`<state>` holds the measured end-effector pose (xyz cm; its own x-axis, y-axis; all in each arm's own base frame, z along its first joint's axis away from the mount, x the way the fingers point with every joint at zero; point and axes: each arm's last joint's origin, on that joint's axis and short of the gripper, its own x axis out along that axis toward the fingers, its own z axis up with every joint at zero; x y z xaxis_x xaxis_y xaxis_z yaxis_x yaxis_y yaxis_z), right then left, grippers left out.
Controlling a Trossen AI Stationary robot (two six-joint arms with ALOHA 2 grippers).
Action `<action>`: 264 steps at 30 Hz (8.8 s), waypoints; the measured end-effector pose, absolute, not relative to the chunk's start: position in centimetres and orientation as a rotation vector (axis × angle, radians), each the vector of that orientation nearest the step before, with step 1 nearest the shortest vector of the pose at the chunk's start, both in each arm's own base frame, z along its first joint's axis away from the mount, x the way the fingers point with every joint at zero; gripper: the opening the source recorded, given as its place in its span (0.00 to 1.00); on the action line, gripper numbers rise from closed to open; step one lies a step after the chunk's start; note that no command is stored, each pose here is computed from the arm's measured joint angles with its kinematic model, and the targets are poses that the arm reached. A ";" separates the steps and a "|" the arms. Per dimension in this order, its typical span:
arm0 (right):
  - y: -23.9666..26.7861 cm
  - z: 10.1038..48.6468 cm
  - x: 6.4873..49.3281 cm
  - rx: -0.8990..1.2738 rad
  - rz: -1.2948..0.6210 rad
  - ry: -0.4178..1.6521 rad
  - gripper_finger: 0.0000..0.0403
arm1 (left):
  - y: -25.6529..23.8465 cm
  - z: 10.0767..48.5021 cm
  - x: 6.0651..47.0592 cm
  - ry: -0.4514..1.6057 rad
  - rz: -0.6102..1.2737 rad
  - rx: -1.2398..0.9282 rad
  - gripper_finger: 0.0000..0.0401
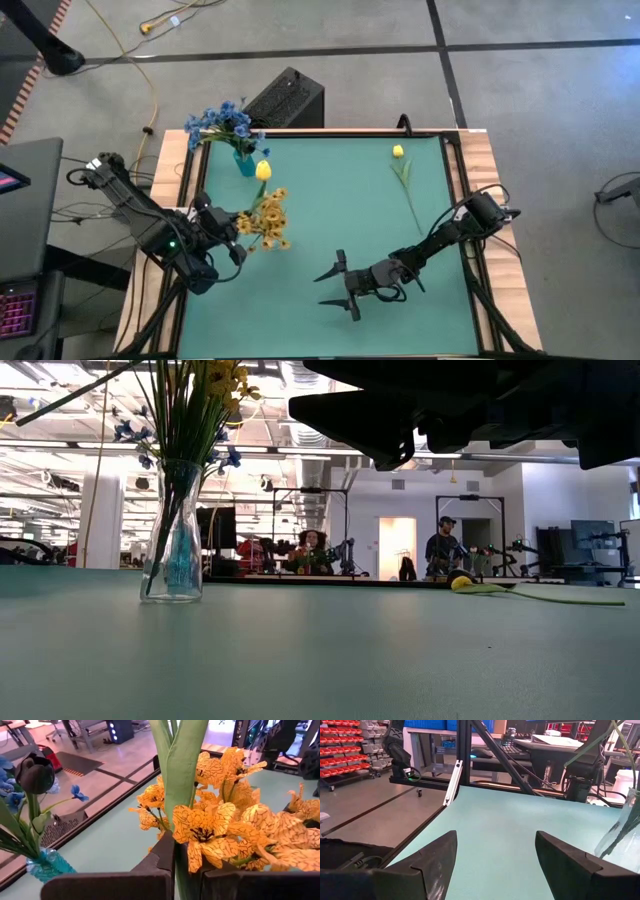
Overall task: Sort flowers into vase by color
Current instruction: Put the left yellow flower into the transparent vase
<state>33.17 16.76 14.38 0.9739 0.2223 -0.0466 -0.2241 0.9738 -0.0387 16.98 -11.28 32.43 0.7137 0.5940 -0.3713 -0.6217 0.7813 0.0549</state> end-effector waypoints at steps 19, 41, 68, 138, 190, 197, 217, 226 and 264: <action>16.8 14.4 33.2 -0.044 0.225 0.043 0.74 | -8.0 31.9 14.9 0.636 0.836 0.018 0.00; 16.8 14.3 33.2 -0.047 0.225 0.051 0.74 | -9.3 36.3 16.4 0.064 0.900 0.133 0.00; 16.8 14.3 33.2 -0.046 0.225 0.051 0.74 | -12.3 41.7 16.9 0.084 0.800 0.200 0.00; 16.9 14.1 33.1 -0.053 0.234 0.066 0.74 | -18.7 32.7 23.1 0.012 -0.036 0.660 0.00; 16.5 13.9 33.2 -0.069 0.223 0.087 0.74 | -17.3 34.6 23.4 -0.091 0.088 0.582 0.00; 16.5 13.9 33.2 -0.062 0.222 0.088 0.74 | -15.6 38.9 20.2 -0.254 0.244 0.362 0.00; 16.5 13.9 33.2 -0.061 0.223 0.089 0.74 | -8.0 42.6 16.5 -0.141 0.745 0.149 0.00; 16.8 13.9 33.1 -0.059 0.232 0.089 0.74 | -5.3 38.6 15.9 -0.138 0.813 0.084 0.00; 16.3 13.7 33.3 -0.045 0.215 0.117 0.74 | -4.4 27.3 13.7 -0.182 0.421 -0.026 0.00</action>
<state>33.35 16.27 13.66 0.9703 0.2101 -0.1201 -0.2152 0.9760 -0.0316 13.74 -4.43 27.33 0.8966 0.4088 0.1702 -0.4042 0.9125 -0.0626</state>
